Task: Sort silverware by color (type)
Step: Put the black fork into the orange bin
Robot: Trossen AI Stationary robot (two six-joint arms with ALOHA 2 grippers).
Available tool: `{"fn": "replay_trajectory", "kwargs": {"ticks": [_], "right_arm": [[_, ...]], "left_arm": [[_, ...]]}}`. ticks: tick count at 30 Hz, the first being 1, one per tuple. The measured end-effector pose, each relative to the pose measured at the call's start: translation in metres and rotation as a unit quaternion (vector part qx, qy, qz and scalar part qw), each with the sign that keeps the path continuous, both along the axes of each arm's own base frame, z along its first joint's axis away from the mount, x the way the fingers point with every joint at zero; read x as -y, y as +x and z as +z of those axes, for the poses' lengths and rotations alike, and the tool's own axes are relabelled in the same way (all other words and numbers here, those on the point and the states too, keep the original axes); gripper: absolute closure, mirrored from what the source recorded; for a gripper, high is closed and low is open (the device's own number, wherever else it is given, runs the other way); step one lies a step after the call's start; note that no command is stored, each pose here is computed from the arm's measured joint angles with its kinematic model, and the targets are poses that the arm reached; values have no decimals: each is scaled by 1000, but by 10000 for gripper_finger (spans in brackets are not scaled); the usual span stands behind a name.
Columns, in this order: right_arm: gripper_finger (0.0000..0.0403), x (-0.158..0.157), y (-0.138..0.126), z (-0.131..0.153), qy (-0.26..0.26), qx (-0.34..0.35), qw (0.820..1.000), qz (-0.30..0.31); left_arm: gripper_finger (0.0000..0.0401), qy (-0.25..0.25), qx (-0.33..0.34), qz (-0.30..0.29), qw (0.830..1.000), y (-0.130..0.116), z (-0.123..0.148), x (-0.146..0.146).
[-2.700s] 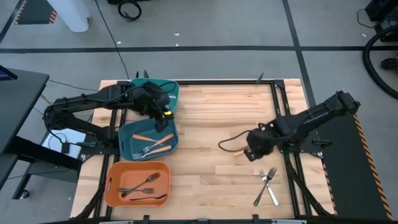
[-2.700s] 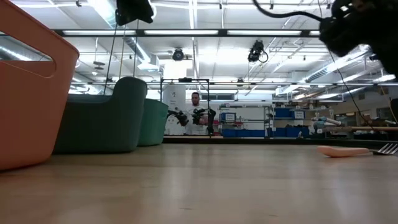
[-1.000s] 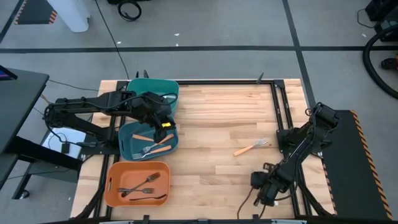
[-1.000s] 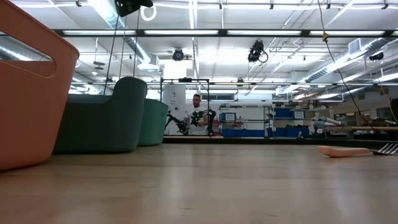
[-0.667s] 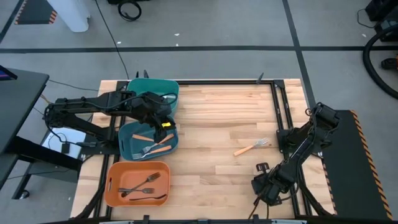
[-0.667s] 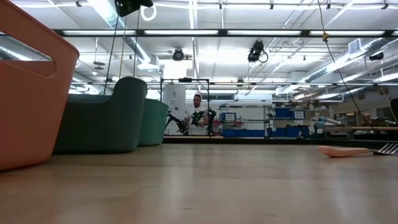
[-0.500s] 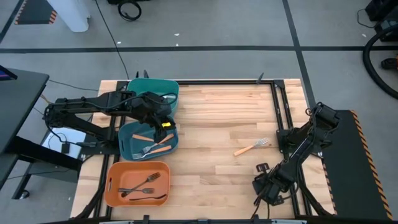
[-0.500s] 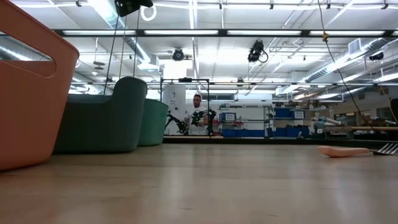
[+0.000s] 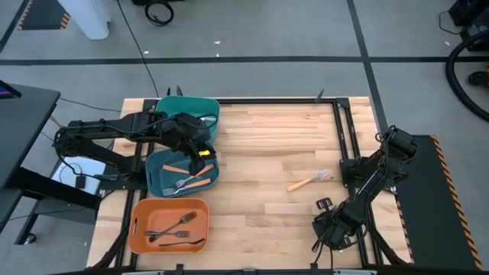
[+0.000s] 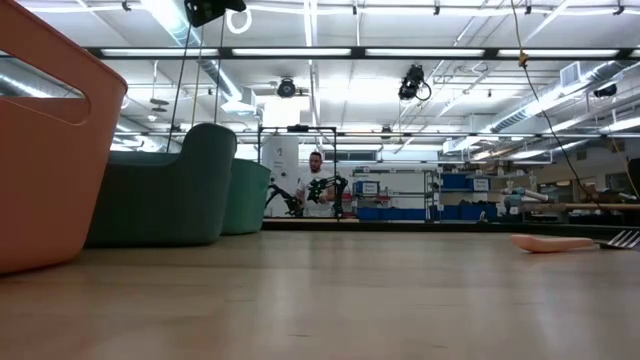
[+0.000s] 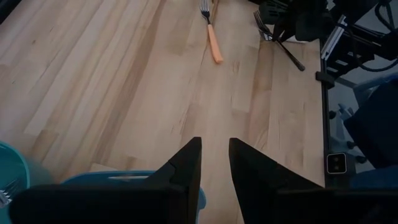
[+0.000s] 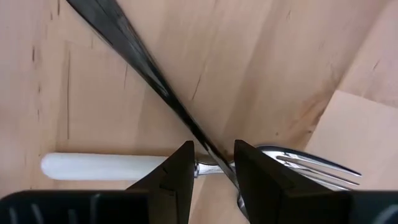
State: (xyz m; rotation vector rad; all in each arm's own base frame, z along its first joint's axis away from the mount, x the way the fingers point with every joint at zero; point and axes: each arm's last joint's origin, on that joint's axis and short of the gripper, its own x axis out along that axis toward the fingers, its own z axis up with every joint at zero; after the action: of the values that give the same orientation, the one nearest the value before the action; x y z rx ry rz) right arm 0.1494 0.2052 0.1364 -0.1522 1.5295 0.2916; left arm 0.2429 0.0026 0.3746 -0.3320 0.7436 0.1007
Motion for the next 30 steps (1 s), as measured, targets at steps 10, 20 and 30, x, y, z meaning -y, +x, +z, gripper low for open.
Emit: {"fn": "replay_trajectory", "kwargs": {"ticks": [10, 20, 30], "right_arm": [[283, -3, 3, -16, -25, -31, 999, -16], [389, 3, 5, -13, -13, -40, 998, -42], [395, 8, 16, -4, 5, -64, 995, -80]], "left_arm": [[310, 0, 0, 0, 1000, 0, 0, 0], [310, 1, 0, 0, 1000, 0, 0, 0], [310, -1, 0, 1, 1000, 0, 0, 0]]}}
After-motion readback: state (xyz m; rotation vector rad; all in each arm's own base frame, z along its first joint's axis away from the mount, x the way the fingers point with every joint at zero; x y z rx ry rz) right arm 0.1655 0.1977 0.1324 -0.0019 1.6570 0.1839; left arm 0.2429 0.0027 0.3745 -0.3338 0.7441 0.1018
